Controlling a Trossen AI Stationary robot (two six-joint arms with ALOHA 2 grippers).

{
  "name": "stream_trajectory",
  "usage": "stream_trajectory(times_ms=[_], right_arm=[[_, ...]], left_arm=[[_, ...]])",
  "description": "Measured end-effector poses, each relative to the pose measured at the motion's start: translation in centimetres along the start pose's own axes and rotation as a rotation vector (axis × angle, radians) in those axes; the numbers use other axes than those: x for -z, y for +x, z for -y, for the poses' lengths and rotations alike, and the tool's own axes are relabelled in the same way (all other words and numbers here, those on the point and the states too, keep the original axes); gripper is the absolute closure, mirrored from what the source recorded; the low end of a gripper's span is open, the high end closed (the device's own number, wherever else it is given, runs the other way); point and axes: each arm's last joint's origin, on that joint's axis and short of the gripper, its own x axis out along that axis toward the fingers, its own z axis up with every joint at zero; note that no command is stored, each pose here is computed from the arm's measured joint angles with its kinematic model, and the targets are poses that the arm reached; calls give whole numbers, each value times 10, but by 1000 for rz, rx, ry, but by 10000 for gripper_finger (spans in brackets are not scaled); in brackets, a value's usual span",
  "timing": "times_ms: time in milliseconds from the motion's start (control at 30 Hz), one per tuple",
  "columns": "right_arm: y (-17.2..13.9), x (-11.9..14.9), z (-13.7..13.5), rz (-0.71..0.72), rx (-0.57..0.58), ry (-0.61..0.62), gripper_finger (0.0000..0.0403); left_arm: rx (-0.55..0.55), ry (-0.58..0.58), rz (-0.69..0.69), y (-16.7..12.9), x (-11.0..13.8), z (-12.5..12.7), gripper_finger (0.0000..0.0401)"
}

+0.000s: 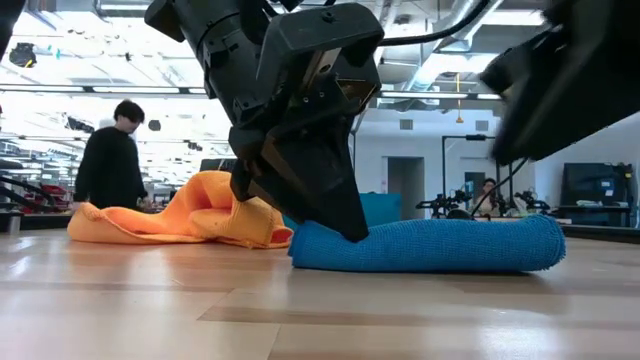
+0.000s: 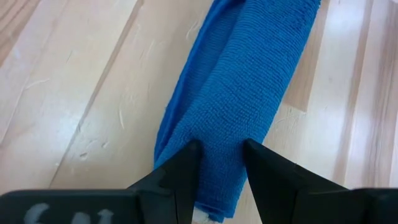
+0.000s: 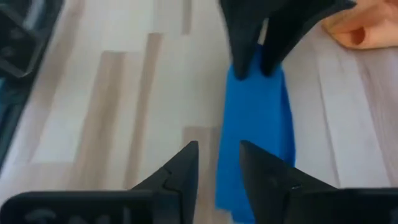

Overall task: Roll microfiber towels into tight, uniform cylinder then place into a basket
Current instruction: Put the blue microfiber towel into the bin

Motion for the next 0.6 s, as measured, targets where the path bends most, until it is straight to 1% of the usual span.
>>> stream_trajectory(times_ms=[167, 333, 433, 600], right_arm=[[15, -2, 18, -35, 55, 33, 215], [20, -10, 33, -30, 63, 82, 170], [23, -12, 41, -41, 50, 106, 160], [42, -11, 47, -62, 3, 140, 159]], left_arm=[[2, 1, 0, 0, 0, 0, 276], [3, 2, 0, 0, 0, 0, 276], [8, 3, -7, 0, 0, 0, 276], [11, 2, -10, 0, 0, 0, 276]])
